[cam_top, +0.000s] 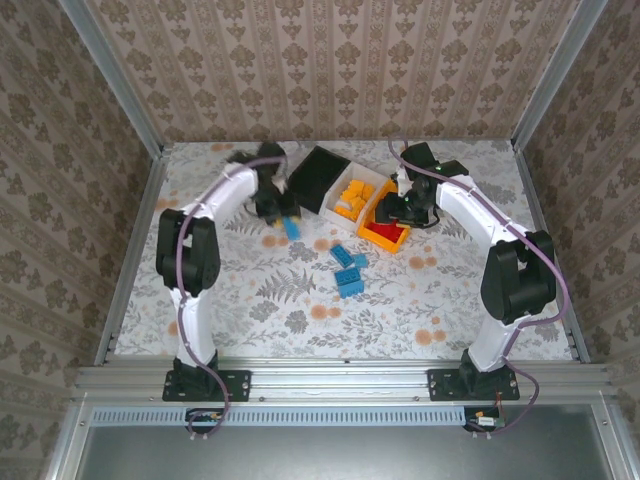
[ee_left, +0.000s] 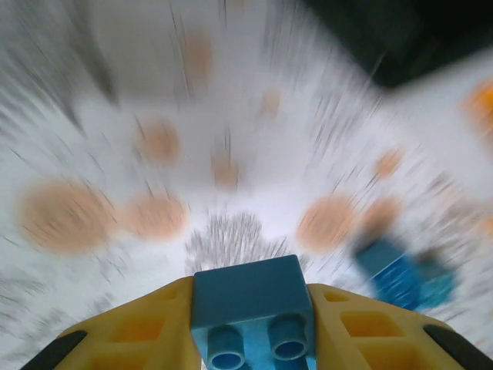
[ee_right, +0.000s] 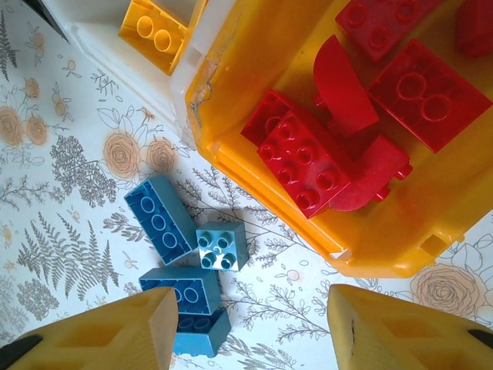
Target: Sort the legos into containers by color
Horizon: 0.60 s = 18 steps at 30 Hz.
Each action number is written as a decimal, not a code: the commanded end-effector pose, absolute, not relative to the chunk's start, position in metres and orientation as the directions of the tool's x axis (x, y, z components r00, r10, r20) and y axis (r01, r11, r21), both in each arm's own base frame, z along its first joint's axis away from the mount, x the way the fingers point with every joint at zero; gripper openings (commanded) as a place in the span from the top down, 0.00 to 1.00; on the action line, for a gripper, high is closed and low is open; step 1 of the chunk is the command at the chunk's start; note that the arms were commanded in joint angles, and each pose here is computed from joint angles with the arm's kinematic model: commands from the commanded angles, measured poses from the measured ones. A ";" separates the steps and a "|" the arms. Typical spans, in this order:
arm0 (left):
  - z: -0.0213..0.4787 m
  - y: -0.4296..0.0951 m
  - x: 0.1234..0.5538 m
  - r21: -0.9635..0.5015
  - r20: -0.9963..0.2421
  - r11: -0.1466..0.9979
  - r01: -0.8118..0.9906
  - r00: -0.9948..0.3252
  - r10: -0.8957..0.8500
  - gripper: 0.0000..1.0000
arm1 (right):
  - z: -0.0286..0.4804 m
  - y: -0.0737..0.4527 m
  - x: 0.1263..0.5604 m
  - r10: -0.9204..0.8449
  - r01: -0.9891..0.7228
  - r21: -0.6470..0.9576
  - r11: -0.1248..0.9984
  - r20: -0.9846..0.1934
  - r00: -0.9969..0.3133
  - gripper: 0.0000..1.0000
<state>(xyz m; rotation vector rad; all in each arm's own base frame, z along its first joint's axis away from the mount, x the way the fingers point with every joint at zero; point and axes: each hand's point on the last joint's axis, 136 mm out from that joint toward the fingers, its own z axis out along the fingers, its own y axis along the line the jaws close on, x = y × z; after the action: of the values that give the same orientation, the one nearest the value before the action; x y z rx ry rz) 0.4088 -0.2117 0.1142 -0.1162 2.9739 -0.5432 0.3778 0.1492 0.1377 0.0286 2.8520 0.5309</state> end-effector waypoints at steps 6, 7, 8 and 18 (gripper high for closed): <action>0.161 -0.208 0.537 -0.474 -0.283 0.872 -0.119 -0.917 -0.279 0.64 | 0.136 0.154 0.343 0.081 0.008 0.399 0.917 -0.166 -0.983 0.45; 0.161 -0.212 0.545 -0.492 -0.290 0.862 -0.122 -0.911 -0.294 0.64 | 0.136 0.154 0.340 0.081 0.010 0.397 0.918 -0.163 -0.983 0.45; 0.159 -0.216 0.553 -0.509 -0.293 0.851 -0.126 -0.905 -0.309 0.64 | 0.136 0.153 0.337 0.082 0.013 0.394 0.919 -0.160 -0.984 0.45; 0.148 -0.260 0.585 -0.560 -0.396 0.828 -0.042 -0.864 -0.312 0.61 | 0.133 0.158 0.324 0.044 -0.010 0.387 0.922 -0.133 -0.990 0.44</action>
<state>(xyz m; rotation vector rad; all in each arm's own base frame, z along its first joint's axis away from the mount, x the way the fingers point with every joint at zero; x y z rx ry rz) 0.5732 -0.2470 0.1226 -0.2787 2.6265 -0.7168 0.3408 0.1525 0.1338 0.0487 2.8936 0.5663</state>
